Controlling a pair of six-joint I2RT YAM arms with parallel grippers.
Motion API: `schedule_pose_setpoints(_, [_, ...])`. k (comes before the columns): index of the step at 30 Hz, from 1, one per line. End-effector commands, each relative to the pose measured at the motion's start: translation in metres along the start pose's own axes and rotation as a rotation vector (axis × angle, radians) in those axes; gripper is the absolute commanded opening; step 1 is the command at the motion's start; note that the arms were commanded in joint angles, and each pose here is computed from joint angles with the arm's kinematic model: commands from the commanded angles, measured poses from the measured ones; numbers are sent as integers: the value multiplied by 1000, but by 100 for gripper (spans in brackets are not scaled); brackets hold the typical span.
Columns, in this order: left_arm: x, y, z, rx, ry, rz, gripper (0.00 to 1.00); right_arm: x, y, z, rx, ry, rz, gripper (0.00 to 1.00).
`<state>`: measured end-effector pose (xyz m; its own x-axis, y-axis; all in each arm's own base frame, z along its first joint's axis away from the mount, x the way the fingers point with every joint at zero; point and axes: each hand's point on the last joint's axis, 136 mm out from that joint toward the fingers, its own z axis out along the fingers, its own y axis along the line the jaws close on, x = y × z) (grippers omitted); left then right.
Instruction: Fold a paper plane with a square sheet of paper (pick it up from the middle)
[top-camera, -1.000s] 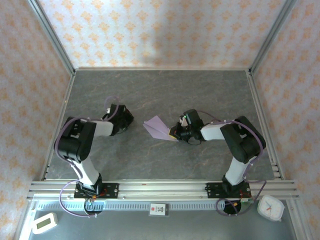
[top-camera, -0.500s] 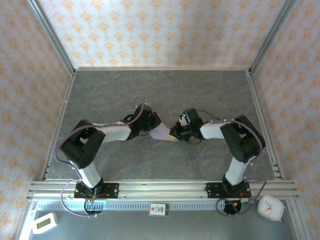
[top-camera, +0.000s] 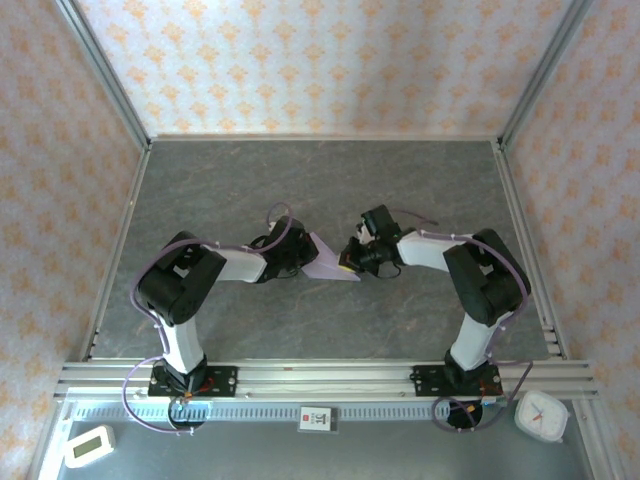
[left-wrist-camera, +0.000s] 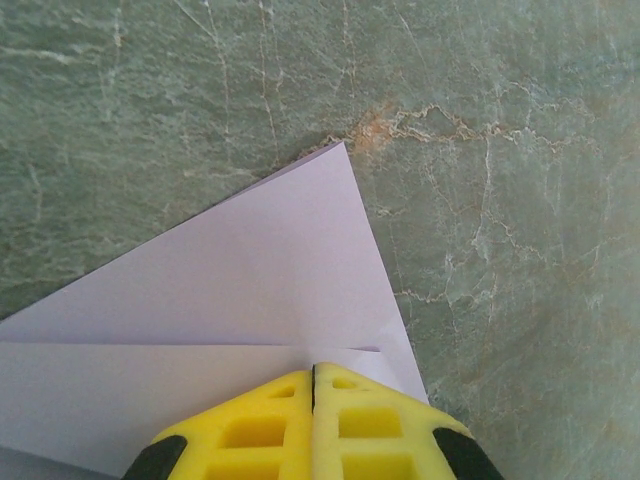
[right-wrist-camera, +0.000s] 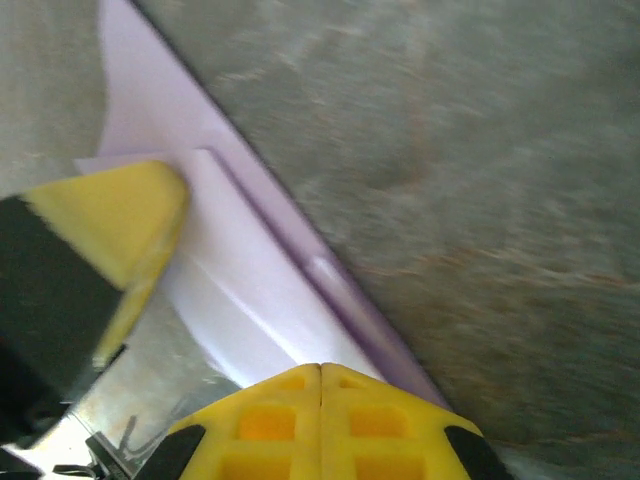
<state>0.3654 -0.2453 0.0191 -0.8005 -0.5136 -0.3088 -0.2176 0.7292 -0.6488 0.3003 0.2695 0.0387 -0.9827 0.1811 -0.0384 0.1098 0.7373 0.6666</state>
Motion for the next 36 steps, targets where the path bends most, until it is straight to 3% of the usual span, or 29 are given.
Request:
schedule_pose_setpoints(1, [13, 39, 4, -121, 23, 19, 0, 0, 17, 7, 4, 12, -37, 0])
schedule_pose_setpoints(8, [14, 42, 6, -129, 28, 16, 0, 0, 16, 40, -19, 41, 1, 0])
schedule_pose_setpoints(13, [16, 46, 8, -148, 39, 25, 0, 12, -15, 49, 44, 61, 26, 0])
schedule_pose_setpoints(29, [19, 70, 3, -216, 38, 28, 0, 79, -100, 0, 134, 47, 123, 0])
schedule_pose_setpoints(36, [16, 69, 0, -211, 30, 50, 0, 81, -130, -37, 122, -67, 267, 0])
